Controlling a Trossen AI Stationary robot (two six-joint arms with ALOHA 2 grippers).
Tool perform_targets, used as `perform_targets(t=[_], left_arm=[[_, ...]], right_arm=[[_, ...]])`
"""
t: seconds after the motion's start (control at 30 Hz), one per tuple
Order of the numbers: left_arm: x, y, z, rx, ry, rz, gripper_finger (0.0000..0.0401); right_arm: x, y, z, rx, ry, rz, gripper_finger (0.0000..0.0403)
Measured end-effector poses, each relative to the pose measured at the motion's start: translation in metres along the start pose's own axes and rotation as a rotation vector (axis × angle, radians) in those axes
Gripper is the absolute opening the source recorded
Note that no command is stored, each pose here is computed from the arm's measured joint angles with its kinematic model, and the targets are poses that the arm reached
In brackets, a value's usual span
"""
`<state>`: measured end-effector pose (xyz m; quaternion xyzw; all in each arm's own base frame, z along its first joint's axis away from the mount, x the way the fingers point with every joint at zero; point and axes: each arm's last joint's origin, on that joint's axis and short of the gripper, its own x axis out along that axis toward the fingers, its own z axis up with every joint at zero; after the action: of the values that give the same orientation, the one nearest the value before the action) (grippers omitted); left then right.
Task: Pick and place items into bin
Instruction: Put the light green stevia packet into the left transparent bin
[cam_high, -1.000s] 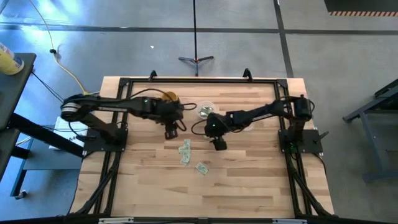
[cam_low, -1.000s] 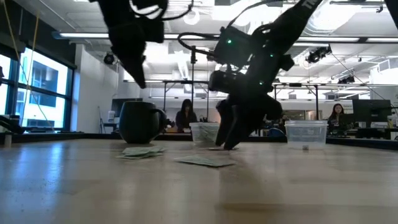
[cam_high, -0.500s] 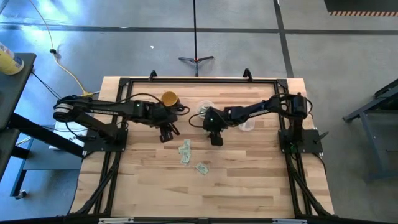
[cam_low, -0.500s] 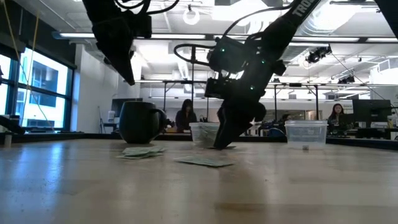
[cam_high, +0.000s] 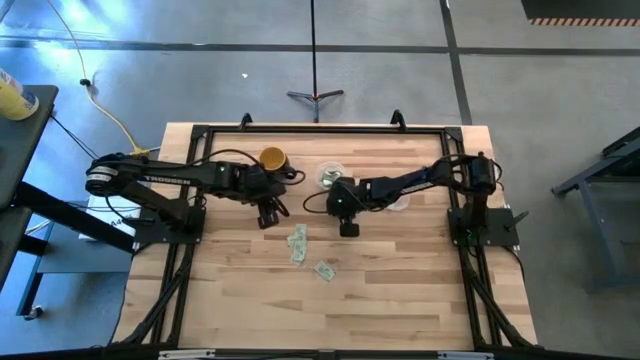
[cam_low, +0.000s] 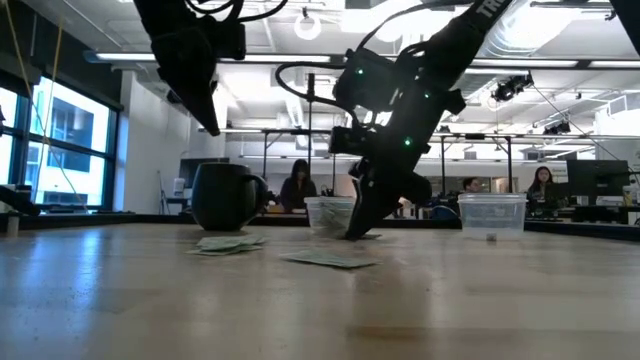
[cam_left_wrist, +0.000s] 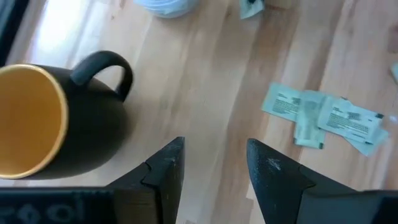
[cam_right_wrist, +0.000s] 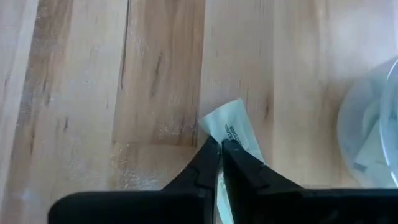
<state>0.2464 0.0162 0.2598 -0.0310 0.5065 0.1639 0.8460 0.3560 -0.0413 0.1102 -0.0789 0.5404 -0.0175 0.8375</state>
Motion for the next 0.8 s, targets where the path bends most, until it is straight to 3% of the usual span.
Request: perform_targets(t=[0.17,0.3,0.4,0.5,0.6,0.8], left_arm=[[0.0,0.001,0.001,0.013,-0.011,0.024,0.0204],[0.0,0.0,0.005,0.03,-0.05,0.019,0.0204],[0.0,0.0,0.008,0.042,-0.084,0.02,0.0204],[0.0,0.0,0.01,0.057,-0.104,0.039,0.0204],[0.0,0.0,0.01,0.071,-0.104,0.047,0.0204],[0.0,0.0,0.008,0.036,-0.087,0.046,0.0205]], right_arm=[[-0.04,-0.001,0.008,0.08,-0.006,0.007,0.0004],[-0.101,-0.021,0.032,0.167,-0.189,-0.114,0.0003],[-0.125,-0.043,0.038,0.244,-0.264,-0.155,0.0003],[-0.123,-0.069,0.037,0.293,-0.267,-0.172,0.0001],[-0.102,-0.088,0.033,0.267,-0.222,-0.144,0.0005],[-0.07,-0.098,0.036,0.177,-0.181,-0.058,0.0047]])
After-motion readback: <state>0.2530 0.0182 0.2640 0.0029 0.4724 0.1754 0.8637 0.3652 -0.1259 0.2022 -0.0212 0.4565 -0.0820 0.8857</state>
